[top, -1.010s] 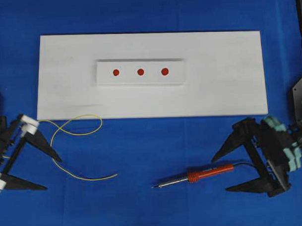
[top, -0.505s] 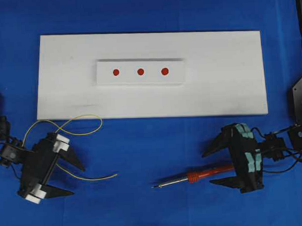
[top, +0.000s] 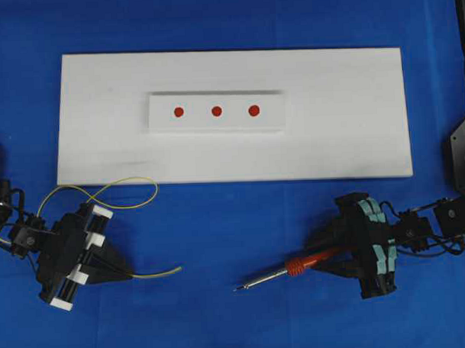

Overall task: Touch the tip of the soldering iron to the tip of the solder at the mark.
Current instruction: 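Grasp the yellow solder wire with left gripper, red-handled iron with right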

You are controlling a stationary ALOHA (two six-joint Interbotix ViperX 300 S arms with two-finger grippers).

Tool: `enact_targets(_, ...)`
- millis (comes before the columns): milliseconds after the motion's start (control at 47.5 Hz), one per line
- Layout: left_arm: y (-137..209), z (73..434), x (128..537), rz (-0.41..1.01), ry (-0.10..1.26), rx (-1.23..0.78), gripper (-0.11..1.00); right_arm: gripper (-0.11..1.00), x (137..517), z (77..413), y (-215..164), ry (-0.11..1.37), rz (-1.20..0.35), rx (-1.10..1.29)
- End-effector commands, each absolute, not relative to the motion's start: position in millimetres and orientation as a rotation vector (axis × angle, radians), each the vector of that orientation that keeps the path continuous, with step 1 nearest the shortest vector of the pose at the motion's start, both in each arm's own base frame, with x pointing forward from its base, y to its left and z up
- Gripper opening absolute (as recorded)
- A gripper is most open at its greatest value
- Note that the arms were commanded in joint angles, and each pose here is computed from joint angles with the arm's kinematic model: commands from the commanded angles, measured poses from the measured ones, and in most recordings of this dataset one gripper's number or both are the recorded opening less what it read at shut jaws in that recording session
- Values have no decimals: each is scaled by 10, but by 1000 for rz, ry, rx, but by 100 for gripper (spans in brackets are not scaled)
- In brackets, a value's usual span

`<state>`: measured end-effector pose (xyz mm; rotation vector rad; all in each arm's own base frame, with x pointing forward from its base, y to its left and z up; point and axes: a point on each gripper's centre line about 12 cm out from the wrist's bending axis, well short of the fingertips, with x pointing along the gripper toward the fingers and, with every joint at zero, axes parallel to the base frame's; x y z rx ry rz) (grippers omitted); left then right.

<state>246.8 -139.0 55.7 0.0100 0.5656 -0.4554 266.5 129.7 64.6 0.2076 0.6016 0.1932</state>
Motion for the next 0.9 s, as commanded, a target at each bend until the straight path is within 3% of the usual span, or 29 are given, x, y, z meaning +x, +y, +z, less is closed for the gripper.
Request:
enact_targets(0,-1400,582,2461,-465,560,21,2,17,2683,684,1325,586,205,208)
enact_targets(63,-1402,581,2464,-466,562,23,1,6,2680,681,1326,589,206,205)
enact_targets(379,-1437,811,2532,-461,533,-9,1,6,2687,805,1350,590,218,221)
enact_targets(673,-1351,1441,2713,-397,614,-22,1,6,2653,1396,1317,596,262,255)
enact_targets(883,-1102,1932,2803,-310,648,-38,1,6,2664,1875,1081,646,262,219)
